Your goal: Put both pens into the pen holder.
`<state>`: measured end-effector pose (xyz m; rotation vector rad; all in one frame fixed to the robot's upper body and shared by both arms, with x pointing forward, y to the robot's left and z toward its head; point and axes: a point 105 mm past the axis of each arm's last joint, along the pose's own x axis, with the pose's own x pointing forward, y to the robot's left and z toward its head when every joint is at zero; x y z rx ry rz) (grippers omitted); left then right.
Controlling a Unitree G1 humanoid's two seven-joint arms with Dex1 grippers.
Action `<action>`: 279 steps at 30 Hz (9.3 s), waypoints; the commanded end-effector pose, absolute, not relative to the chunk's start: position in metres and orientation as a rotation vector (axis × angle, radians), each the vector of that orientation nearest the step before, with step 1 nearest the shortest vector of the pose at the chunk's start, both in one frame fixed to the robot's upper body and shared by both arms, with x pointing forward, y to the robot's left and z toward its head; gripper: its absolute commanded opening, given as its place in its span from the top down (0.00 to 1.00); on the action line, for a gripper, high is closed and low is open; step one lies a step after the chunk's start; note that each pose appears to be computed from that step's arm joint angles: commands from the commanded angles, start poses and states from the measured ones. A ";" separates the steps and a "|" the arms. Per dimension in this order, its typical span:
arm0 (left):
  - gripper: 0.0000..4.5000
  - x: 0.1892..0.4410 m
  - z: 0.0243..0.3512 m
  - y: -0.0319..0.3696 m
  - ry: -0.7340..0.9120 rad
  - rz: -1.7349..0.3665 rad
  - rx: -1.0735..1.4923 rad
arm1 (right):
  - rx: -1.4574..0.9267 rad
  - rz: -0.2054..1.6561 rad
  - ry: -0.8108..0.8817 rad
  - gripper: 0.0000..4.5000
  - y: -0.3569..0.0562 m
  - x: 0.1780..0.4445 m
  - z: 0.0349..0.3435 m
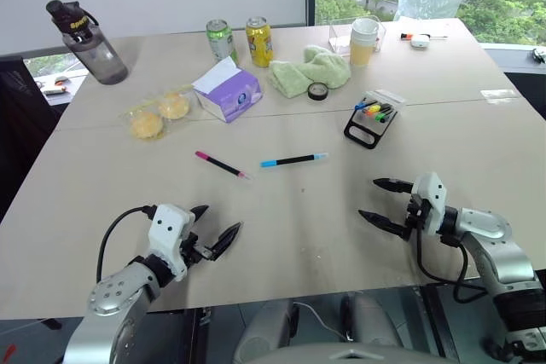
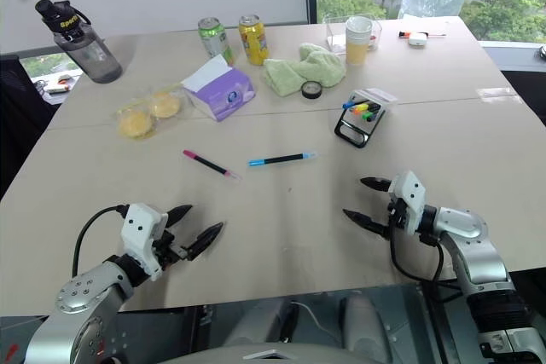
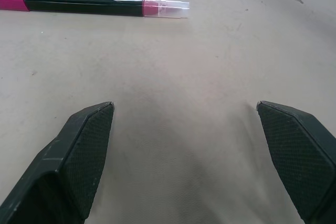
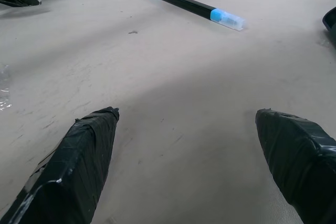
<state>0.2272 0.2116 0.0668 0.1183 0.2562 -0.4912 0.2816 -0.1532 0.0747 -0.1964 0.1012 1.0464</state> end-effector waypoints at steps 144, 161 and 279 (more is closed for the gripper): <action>0.03 0.284 0.201 0.100 -0.159 -0.994 -0.266 | -0.410 0.939 -0.373 1.00 -0.073 0.330 0.215; 0.03 0.294 0.203 0.106 -0.106 -0.868 0.012 | -0.886 0.797 -0.735 1.00 -0.091 0.371 0.221; 1.00 0.303 0.168 0.076 -0.017 -1.220 -0.011 | 0.499 1.041 -0.026 0.97 -0.071 0.303 0.202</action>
